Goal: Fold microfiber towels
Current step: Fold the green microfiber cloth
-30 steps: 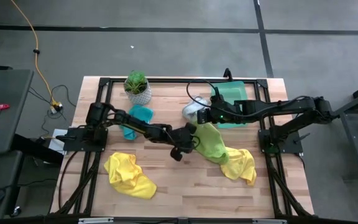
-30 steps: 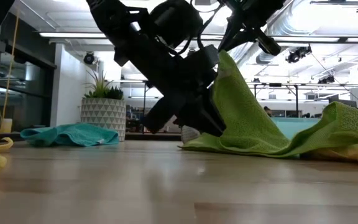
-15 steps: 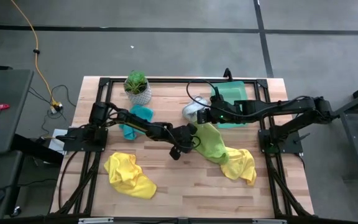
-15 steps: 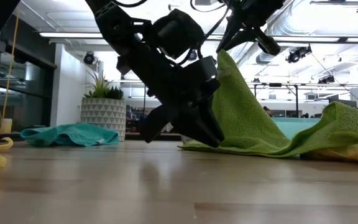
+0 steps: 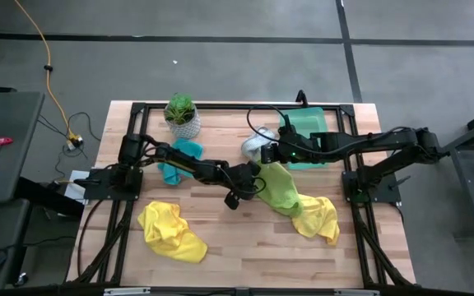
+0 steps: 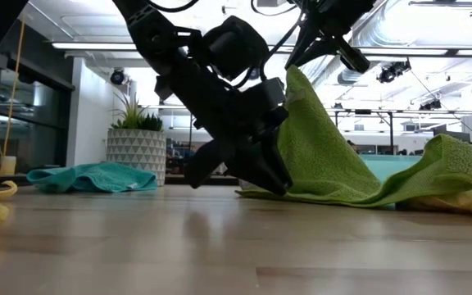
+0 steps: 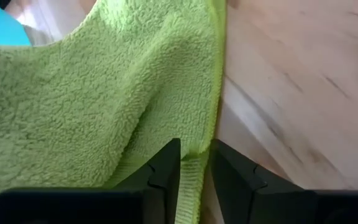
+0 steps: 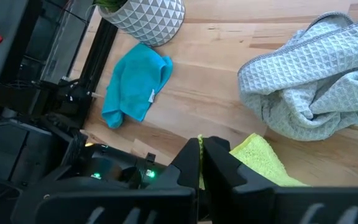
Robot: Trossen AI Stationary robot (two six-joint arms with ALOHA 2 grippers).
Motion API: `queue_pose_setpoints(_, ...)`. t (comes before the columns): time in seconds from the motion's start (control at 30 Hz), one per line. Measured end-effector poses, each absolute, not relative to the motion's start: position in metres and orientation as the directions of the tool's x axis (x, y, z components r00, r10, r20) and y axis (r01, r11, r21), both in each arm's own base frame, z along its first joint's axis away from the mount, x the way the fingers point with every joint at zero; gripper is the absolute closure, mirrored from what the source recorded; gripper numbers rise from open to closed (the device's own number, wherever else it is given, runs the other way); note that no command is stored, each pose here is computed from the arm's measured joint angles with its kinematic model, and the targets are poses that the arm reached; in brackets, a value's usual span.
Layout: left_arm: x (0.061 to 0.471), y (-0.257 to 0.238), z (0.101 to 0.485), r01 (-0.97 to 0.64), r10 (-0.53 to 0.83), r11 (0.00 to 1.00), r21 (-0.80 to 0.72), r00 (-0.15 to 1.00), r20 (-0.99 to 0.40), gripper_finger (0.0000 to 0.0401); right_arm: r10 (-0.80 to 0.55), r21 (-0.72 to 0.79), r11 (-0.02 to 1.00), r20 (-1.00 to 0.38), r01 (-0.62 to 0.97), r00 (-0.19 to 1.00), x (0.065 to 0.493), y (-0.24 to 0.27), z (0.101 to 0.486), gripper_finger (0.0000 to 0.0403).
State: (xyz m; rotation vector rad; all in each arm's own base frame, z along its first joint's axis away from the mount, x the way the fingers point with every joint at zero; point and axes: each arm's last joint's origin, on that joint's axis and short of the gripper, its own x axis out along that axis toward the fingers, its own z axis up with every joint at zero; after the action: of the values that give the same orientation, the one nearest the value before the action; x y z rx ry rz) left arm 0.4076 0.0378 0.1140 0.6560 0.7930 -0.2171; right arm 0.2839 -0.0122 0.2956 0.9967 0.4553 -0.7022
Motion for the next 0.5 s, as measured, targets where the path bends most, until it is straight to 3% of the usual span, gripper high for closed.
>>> queue_pose_setpoints(0.27, 0.4076, 0.0377, 0.114, 0.418, 0.05, 0.785, 0.458, 0.693, -0.719, 0.0393, -0.323, 0.6, 0.356, -0.64, 0.716, 0.697, 0.284, -0.0122, 0.2956, 0.0403)
queue_pose_setpoints(0.5, 0.4074, 0.0381, 0.1148, 0.397, 0.063, 0.798, 0.453, 0.693, -0.719, 0.04, -0.323, 0.6, 0.356, -0.64, 0.716, 0.697, 0.284, -0.0122, 0.2956, 0.0403)
